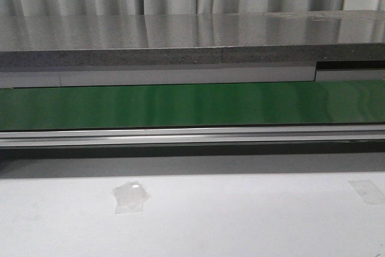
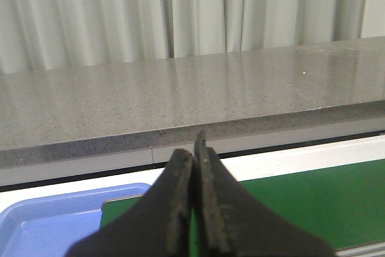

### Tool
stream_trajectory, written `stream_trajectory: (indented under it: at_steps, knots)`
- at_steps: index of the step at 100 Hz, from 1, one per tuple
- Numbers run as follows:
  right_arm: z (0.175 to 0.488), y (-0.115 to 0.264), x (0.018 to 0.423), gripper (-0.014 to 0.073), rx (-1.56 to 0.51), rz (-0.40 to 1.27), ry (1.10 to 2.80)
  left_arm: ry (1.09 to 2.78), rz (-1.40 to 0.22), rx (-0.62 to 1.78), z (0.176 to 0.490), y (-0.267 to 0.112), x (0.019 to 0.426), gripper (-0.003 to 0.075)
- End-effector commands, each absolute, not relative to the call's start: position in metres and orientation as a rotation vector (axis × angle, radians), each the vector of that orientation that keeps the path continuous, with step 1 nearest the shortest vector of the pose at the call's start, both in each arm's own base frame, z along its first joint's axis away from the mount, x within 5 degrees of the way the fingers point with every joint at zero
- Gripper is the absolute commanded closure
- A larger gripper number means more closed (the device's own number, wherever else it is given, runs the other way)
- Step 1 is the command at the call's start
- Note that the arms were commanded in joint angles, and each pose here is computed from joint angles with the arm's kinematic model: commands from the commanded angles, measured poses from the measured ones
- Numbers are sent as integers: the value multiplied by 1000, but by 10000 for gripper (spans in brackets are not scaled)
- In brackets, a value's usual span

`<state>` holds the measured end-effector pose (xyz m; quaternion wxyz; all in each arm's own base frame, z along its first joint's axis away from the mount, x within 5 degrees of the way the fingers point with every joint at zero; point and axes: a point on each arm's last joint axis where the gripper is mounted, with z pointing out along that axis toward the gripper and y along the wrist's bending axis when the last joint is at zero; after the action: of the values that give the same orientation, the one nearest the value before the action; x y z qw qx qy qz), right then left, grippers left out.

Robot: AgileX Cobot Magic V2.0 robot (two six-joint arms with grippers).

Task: Move button from left to right

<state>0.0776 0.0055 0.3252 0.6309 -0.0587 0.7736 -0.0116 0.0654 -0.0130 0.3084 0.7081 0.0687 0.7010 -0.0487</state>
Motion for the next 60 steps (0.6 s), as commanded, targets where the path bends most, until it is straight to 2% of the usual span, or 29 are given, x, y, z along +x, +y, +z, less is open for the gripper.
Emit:
stream_trajectory:
  at_steps: [1, 20, 43, 60]
  knots:
    - [338, 5, 78, 663, -108, -22, 1679, 1477, -115, 119, 323, -11, 64, 740]
    - [324, 6, 82, 663, -88, 11, 1673, 1477, -115, 119, 323, -11, 64, 740]
    - [306, 6, 74, 663, -95, 34, 1564, 1477, -115, 119, 323, -11, 64, 740]
    - [278, 6, 68, 663, -70, 66, 1504, 1477, -115, 119, 323, -11, 64, 740]
